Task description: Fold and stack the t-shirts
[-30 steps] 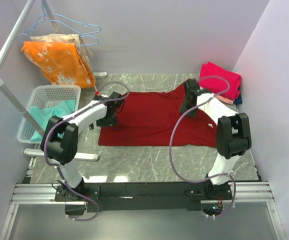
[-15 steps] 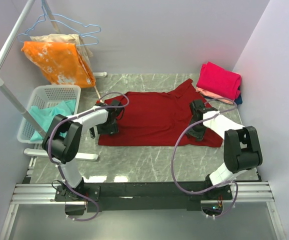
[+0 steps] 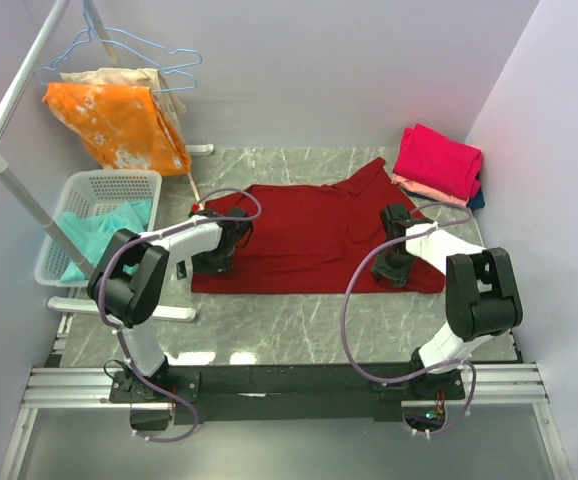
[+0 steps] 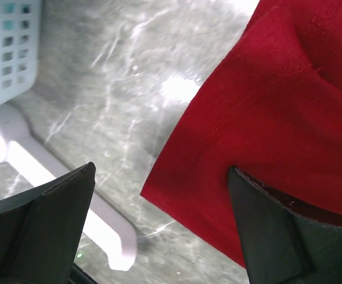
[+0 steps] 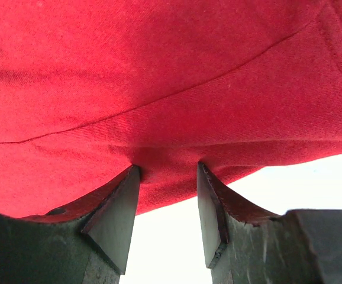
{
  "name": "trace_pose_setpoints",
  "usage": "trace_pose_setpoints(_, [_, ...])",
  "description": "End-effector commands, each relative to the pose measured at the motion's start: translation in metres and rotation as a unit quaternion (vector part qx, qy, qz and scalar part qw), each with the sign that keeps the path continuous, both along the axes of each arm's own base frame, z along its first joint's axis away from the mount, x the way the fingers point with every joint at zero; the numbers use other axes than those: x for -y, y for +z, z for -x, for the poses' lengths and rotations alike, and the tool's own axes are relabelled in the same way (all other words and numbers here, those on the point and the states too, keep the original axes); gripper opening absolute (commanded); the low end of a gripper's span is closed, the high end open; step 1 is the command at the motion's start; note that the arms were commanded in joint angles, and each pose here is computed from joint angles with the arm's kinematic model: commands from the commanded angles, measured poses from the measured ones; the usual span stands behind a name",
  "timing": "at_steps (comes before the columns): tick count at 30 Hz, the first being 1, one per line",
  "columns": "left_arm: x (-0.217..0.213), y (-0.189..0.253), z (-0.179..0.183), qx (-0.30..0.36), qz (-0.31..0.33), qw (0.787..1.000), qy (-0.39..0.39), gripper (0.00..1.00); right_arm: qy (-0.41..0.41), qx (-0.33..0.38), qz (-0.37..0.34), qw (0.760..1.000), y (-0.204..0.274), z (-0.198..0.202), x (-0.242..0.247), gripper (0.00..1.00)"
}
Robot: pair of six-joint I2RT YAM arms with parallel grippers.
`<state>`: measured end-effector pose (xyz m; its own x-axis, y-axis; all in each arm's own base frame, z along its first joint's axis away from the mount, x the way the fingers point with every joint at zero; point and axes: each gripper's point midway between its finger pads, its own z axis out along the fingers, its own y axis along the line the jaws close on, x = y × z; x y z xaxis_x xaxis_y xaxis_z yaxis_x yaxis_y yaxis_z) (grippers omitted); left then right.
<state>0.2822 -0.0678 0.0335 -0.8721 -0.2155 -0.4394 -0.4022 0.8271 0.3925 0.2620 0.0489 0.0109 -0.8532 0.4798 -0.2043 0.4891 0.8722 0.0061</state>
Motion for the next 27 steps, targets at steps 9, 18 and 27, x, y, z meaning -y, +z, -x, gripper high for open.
trace_pose_setpoints(9, [0.003, -0.011, 0.076, -0.109, 0.036, 0.993, 0.011, 0.99, -0.006, -0.044, 0.012, 0.999, -0.006, 0.043, 0.01, 0.5])
trace_pose_setpoints(18, [0.011, -0.011, 0.105, -0.097, 0.091, 0.988, 0.075, 0.99, -0.016, -0.038, -0.002, 0.999, 0.0, 0.072, 0.01, 0.5])
trace_pose_setpoints(27, [0.018, 0.001, 0.116, -0.074, 0.099, 0.989, 0.083, 0.99, -0.04, 0.025, -0.005, 0.999, 0.037, 0.063, 0.011, 0.49])
